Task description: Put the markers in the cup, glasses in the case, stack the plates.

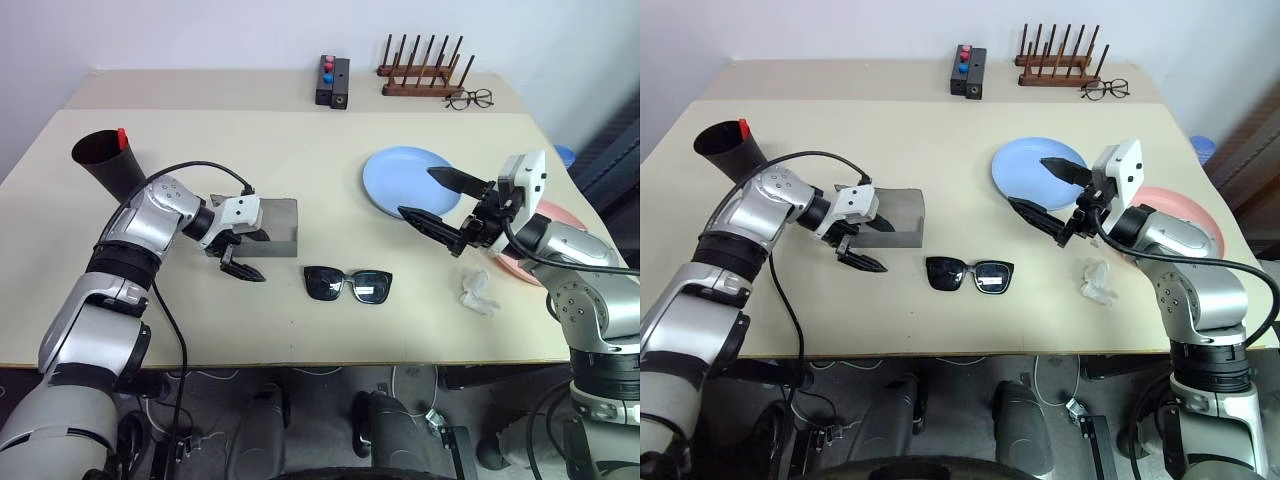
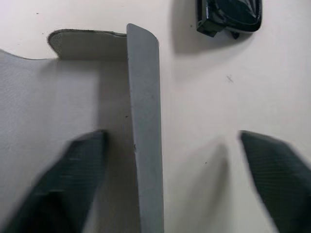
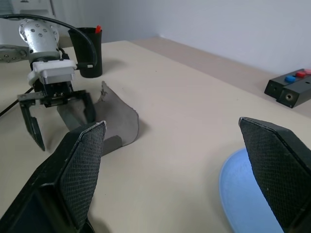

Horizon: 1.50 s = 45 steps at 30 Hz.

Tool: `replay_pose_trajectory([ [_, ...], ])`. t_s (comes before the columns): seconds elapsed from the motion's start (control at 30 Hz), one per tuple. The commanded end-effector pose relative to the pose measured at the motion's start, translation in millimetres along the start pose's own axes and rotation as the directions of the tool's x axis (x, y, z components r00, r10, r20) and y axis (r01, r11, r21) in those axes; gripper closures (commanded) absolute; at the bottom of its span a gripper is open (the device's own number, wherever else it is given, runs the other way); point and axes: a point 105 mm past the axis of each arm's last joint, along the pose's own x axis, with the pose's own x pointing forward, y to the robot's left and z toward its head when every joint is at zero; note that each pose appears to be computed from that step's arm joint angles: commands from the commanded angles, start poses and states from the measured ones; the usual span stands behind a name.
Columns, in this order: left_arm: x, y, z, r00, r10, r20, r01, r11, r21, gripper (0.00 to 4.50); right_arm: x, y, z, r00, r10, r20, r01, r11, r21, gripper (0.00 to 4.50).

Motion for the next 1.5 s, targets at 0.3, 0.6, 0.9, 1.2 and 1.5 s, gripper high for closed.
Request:
replay_pose_trajectory([
  [0.3, -31.3, 2.5, 88.5, 0.955, -0.057, 0.291, 0.059, 0.998, 0.002, 0.05, -25.2, 12.9, 9.7, 0.994, 0.103, -0.035, -0.104, 0.994, -0.022, 0.0],
  [0.6, 45.8, -11.4, 120.8, 0.949, -0.248, 0.193, 0.216, 0.961, 0.174, 0.05, -52.0, 20.9, 5.9, 0.992, 0.056, -0.109, -0.063, 0.996, -0.067, 0.0],
  [0.9, 75.6, -18.7, 110.1, 0.955, -0.297, 0.008, 0.282, 0.914, 0.291, 0.05, -63.6, 30.3, -0.3, 0.989, -0.002, -0.151, -0.011, 0.997, -0.082, 0.0],
  [1.2, 100.2, -33.8, 110.3, 0.942, -0.337, -0.01, 0.325, 0.899, 0.293, 0.05, -63.3, 32.3, -3.1, 0.987, -0.018, -0.159, 0.005, 0.996, -0.084, 0.0],
  [1.5, 105.3, -34.4, 104.4, 0.951, -0.306, -0.036, 0.302, 0.905, 0.298, 2.37, -74.4, 35.5, -20.9, 0.955, 0.014, -0.295, -0.041, 0.995, -0.087, 0.0],
])
